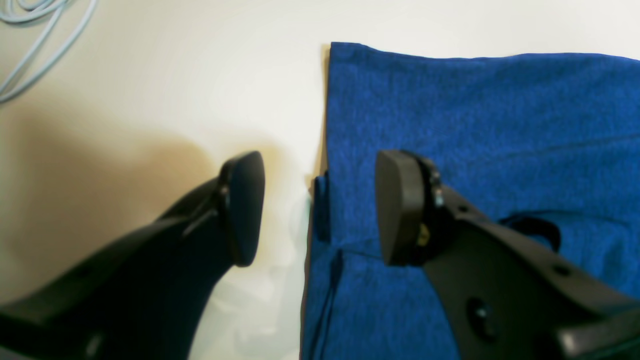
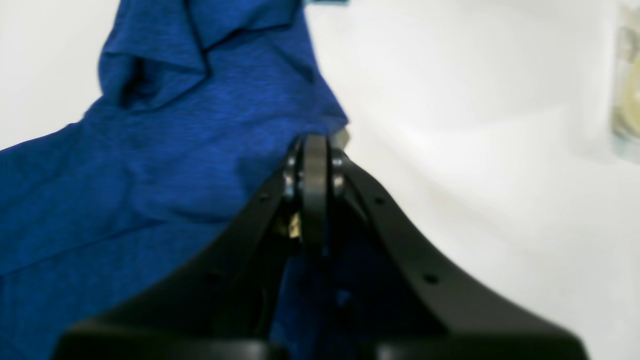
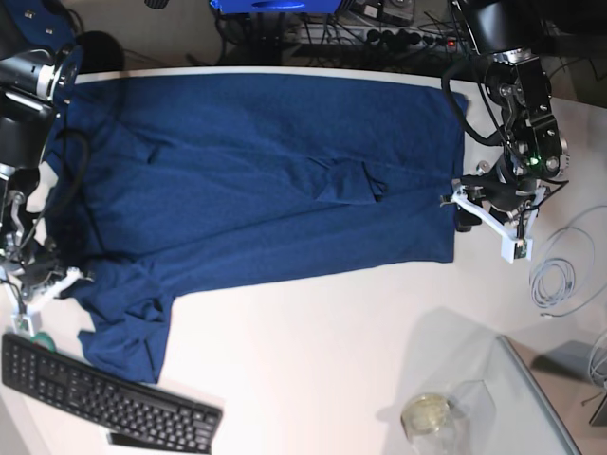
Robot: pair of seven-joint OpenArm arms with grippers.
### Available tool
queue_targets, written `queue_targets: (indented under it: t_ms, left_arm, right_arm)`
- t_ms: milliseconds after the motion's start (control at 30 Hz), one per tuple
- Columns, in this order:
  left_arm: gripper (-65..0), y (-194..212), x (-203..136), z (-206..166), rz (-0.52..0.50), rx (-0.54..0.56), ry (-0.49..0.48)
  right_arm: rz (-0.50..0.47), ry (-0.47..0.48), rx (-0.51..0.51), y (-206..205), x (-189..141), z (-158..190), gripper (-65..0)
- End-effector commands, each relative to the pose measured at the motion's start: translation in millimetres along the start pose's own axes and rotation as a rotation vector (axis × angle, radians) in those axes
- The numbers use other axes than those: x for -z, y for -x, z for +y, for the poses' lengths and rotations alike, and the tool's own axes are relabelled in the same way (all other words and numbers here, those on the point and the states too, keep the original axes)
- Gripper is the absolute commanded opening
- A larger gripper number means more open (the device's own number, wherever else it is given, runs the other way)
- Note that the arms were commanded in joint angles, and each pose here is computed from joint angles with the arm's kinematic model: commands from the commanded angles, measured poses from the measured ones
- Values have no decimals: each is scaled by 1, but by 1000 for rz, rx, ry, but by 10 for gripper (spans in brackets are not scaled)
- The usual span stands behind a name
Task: Layout the t-shirt on the table in an organized manner, then fold the t-shirt properly
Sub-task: 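Slide both grippers along the shirt edge to the hem side and pinch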
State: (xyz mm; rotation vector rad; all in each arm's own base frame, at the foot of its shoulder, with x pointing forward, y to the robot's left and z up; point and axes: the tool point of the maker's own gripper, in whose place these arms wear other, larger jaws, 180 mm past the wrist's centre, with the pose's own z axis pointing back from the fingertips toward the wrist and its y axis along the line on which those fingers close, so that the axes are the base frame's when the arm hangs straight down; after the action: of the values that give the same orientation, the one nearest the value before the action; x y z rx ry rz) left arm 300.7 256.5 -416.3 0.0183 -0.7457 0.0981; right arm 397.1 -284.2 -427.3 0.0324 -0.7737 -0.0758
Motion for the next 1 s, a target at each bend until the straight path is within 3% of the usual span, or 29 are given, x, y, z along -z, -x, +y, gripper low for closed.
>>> queue_targets:
  t_ms: [0, 133, 233, 300, 400, 600, 967]
  left_arm:
    - [-304, -30, 0, 4, -72, 4, -5]
    - [-288, -39, 25, 22, -50, -102, -17]
    - [-140, -48, 44, 34, -29, -146, -14]
    - [-74, -51, 53, 37, -37, -164, -12]
    - [-76, -50, 64, 33, -43, -190, 3]
    - [-81, -38, 85, 2, -11, -123, 63]
    - [-102, -9, 103, -5, 40, -173, 78]
  right_arm:
    - [-66, 16, -6, -27, -5, -10, -650]
    - [-66, 14, -5, -27, -5, -9, -650]
    - [-66, 14, -5, -27, -5, -9, -650]
    - [-66, 14, -5, -27, -5, -9, -650]
    - [-66, 14, -5, -27, -5, -9, -650]
    - [-66, 14, -5, -27, -5, -9, -650]
    - [-68, 16, -6, -27, -5, -10, -650]
